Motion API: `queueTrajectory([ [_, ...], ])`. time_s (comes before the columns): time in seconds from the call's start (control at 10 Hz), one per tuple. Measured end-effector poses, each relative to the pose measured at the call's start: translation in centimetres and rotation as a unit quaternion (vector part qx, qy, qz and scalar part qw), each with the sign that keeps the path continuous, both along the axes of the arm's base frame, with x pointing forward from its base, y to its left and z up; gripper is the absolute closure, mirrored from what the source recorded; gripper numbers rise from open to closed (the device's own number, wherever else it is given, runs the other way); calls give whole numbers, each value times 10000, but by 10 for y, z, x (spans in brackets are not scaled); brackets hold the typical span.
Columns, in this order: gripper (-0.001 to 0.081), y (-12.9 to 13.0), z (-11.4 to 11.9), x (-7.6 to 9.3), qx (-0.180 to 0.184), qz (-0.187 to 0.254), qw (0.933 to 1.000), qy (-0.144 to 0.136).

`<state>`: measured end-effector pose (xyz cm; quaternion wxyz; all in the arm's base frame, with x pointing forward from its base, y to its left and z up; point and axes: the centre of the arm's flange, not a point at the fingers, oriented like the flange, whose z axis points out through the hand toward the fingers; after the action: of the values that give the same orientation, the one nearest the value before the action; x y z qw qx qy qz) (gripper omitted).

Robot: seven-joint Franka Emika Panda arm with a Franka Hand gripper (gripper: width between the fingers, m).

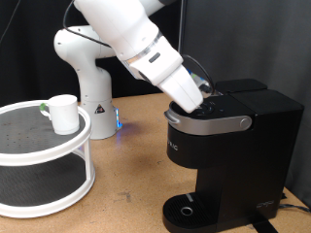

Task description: Make a cup of coffee with the keurig machine

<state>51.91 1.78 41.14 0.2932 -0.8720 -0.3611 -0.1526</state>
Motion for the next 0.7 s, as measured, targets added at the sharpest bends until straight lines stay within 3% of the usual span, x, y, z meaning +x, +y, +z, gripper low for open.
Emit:
queueTrajectory([
  [0.2, 806, 3, 18, 4, 741, -110, 9971, -113],
  [0.3, 806, 1, 32, 6, 944, -107, 9953, -165],
  [0.5, 806, -2, 56, 6, 1121, 58, 9937, -65],
  [0.7, 806, -3, 50, 8, 1113, -180, 9936, -108],
])
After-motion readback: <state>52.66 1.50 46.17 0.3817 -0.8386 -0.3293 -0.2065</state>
